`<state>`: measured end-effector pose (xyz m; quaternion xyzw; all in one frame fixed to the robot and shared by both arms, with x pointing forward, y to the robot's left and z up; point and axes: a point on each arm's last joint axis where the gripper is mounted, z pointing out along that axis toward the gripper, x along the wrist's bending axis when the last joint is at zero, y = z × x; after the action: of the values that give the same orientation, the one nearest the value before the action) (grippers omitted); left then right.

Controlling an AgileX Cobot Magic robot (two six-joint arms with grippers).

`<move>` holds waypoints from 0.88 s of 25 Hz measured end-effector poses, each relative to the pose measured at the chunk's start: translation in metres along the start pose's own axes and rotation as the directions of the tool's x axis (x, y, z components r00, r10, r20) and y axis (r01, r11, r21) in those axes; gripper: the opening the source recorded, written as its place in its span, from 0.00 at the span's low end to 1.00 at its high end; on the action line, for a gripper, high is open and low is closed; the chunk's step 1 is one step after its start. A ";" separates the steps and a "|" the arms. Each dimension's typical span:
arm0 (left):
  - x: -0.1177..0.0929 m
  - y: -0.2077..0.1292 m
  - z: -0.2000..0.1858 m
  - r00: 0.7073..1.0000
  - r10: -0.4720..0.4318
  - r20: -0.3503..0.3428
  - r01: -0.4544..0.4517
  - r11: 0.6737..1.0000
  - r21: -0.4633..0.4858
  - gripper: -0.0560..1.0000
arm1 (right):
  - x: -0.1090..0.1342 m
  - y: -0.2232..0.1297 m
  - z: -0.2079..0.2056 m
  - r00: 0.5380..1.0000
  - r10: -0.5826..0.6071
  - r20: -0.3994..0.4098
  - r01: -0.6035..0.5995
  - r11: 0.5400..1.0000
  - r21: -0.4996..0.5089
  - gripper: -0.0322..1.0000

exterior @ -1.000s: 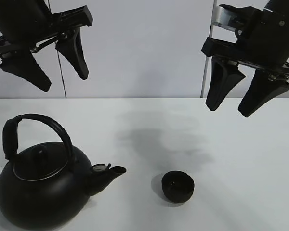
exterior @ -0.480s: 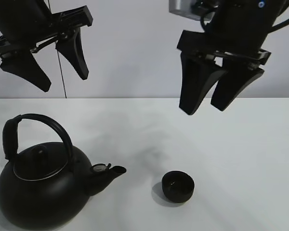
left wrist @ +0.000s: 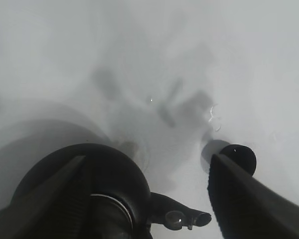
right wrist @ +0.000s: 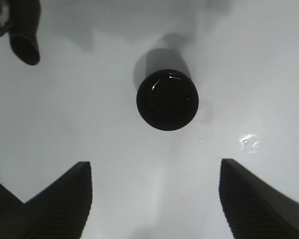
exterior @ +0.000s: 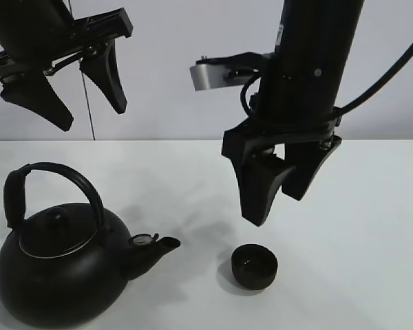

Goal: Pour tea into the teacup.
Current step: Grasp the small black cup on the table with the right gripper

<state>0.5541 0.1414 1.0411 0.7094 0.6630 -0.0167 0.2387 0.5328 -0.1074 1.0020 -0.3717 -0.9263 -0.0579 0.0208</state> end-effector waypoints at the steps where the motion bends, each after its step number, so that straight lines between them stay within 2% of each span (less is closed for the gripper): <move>1: 0.000 0.000 0.000 1.000 0.000 0.000 0.000 1.000 0.000 0.52 | -0.001 0.001 0.006 1.000 0.008 -0.002 -0.008 1.000 0.015 0.51; 10: 0.000 0.000 0.000 1.000 0.000 0.000 0.000 1.000 -0.001 0.52 | -0.008 0.009 0.052 1.000 0.026 -0.017 -0.024 0.994 0.104 0.51; 22: 0.000 0.000 0.000 1.000 0.000 0.001 0.000 1.000 -0.005 0.52 | -0.011 0.014 0.077 0.999 0.041 -0.026 -0.038 0.991 0.125 0.51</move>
<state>0.5545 0.1414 1.0413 0.7087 0.6629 -0.0154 0.2409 0.5511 -0.0958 0.9262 -0.3870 -0.9202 -0.0048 0.0585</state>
